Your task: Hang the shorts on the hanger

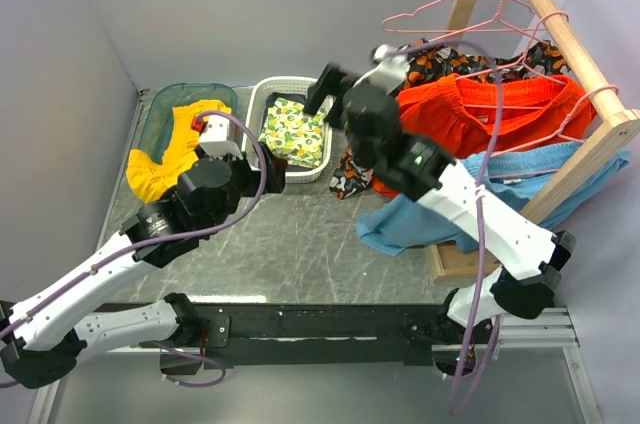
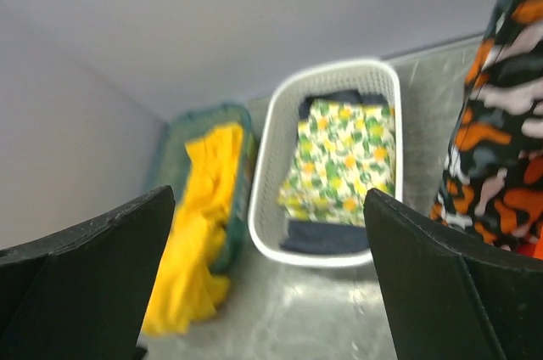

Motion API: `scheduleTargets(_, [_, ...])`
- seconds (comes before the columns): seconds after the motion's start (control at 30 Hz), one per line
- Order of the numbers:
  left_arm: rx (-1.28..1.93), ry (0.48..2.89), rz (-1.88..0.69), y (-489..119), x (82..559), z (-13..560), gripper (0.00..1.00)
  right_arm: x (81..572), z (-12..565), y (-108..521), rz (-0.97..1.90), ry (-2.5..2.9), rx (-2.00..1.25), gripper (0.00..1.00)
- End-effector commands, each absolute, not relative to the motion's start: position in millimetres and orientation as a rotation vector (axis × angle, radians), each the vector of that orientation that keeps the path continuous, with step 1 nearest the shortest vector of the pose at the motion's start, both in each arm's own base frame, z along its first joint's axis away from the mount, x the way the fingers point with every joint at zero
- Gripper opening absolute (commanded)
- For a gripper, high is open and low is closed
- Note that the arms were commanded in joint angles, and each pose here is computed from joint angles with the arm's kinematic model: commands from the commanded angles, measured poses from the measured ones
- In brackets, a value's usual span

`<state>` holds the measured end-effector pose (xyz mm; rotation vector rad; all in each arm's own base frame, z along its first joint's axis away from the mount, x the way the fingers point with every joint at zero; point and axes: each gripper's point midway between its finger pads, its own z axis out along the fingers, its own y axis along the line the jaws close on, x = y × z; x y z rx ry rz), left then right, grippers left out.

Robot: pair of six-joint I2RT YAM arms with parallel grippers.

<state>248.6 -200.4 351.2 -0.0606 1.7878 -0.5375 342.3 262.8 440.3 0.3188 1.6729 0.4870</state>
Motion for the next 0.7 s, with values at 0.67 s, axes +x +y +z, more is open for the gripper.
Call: scheduleTargets(0.67, [-0.251, 1.829, -0.651, -188.1, 249.6, 228.7, 0.96, 187.1, 264.7, 258.5, 0.717, 1.776, -0.036, 1.0])
